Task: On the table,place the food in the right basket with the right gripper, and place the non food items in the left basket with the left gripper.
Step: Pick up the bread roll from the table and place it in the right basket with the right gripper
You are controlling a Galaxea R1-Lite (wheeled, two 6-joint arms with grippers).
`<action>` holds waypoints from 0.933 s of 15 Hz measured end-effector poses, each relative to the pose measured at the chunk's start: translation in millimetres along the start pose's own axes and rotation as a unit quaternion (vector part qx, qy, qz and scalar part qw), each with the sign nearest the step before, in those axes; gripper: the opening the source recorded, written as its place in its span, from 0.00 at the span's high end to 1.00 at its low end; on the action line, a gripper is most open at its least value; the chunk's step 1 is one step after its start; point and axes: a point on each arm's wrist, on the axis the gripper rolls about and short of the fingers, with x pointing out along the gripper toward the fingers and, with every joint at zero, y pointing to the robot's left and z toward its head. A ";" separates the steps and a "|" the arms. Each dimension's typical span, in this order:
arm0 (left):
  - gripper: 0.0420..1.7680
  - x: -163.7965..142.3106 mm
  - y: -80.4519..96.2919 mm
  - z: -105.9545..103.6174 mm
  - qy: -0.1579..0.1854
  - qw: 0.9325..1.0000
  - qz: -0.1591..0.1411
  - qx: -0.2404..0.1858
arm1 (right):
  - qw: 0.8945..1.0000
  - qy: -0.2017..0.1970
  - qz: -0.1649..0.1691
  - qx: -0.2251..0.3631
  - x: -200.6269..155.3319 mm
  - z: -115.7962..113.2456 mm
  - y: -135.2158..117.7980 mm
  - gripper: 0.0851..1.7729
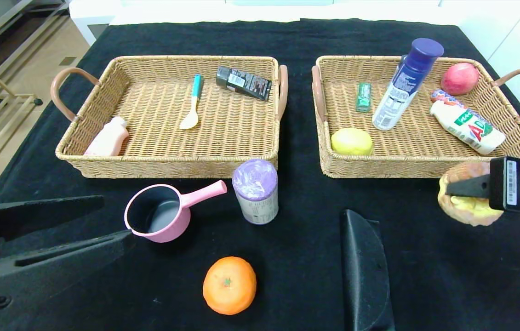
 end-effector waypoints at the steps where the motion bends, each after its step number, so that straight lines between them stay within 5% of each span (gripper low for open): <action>1: 0.03 0.0 0.0 0.0 0.000 1.000 0.000 0.000 | 1.000 -0.013 -0.003 -0.001 0.5 7.4 1.4 0.54; 14: 0.03 -1.9 -0.7 0.9 -0.004 1.000 0.000 0.001 | 0.983 -0.174 -0.050 0.019 61.7 77.6 -13.5 0.54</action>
